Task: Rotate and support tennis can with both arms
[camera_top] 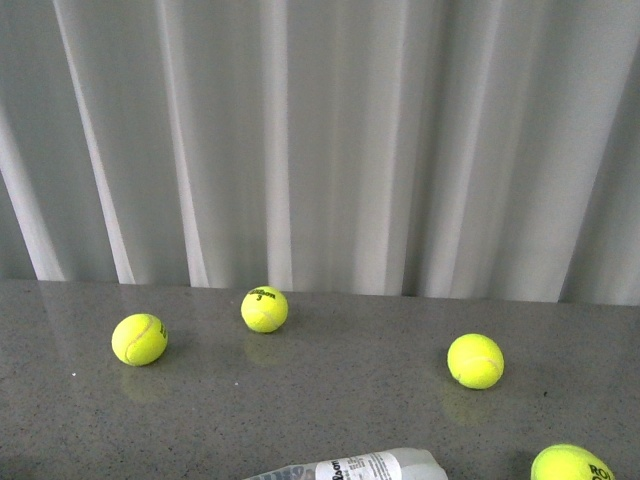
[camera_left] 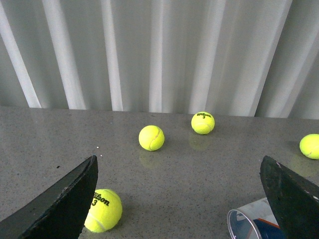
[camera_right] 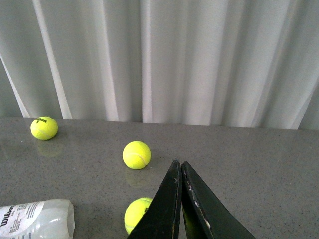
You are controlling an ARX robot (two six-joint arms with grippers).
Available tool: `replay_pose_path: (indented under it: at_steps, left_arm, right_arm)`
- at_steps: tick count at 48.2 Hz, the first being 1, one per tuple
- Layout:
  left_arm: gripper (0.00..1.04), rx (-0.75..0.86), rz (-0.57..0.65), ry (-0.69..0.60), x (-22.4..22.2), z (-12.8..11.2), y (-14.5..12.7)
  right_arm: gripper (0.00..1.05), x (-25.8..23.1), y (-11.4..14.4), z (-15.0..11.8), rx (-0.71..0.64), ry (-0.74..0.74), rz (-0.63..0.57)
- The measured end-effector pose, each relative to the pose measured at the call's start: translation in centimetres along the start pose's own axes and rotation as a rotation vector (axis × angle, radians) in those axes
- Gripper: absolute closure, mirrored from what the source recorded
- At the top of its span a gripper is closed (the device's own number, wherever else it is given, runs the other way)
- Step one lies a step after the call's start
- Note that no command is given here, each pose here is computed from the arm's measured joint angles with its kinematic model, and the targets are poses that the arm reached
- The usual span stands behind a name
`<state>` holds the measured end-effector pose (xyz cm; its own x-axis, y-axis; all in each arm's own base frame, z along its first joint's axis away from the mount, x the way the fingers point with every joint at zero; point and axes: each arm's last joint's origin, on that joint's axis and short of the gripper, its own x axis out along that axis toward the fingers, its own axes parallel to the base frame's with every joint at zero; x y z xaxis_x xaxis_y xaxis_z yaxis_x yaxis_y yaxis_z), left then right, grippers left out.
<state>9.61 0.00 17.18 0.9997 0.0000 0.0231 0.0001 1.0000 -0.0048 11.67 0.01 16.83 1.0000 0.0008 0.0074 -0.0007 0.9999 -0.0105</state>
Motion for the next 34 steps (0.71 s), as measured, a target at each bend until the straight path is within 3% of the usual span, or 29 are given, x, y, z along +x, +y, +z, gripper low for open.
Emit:
replay_pose_path:
  at_steps: [33,34]
  left_arm:
    - [0.07,0.0,0.0,0.0,0.0,0.0,0.0]
    - [0.07,0.0,0.0,0.0,0.0,0.0,0.0]
  right_arm:
    - [1.01,-1.9,0.0,-0.3,0.0,0.006,0.003]
    - [0.98,-1.9,0.0,-0.3,0.0,0.006,0.003]
